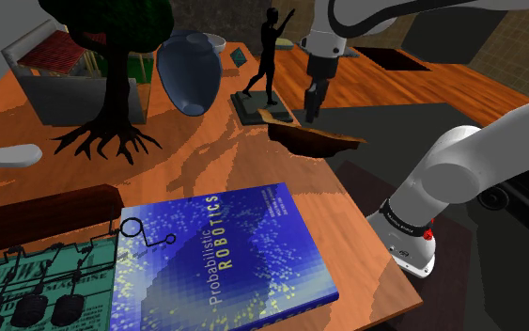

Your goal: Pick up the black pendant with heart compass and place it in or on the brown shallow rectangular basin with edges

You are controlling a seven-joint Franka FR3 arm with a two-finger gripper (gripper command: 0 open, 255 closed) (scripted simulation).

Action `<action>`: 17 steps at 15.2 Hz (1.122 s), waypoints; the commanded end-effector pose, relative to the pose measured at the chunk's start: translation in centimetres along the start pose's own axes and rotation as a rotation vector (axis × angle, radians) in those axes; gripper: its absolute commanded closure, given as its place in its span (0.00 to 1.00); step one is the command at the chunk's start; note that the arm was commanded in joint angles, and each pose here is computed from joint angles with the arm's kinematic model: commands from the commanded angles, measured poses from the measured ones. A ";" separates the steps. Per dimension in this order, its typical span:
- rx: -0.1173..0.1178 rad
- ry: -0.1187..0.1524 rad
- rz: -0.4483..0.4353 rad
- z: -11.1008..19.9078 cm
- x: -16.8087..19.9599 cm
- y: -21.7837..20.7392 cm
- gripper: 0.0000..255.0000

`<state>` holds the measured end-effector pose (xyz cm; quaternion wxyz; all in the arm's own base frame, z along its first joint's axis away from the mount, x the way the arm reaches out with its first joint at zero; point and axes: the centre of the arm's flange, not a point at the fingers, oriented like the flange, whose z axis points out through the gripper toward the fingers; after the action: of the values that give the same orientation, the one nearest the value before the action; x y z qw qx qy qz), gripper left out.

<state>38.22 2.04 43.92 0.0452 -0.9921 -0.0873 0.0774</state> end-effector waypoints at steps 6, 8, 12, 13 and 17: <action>0.000 0.000 0.000 0.1 0.0 0.0 0.00; 0.000 0.000 0.000 0.1 0.0 0.0 0.00; 0.000 0.000 0.000 -1.2 0.0 0.0 0.00; 0.000 0.000 0.000 -2.5 0.0 0.0 0.00; 0.000 0.000 0.000 -4.9 0.0 0.0 0.00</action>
<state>38.96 1.84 48.47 0.0451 -0.9922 -0.0873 0.0768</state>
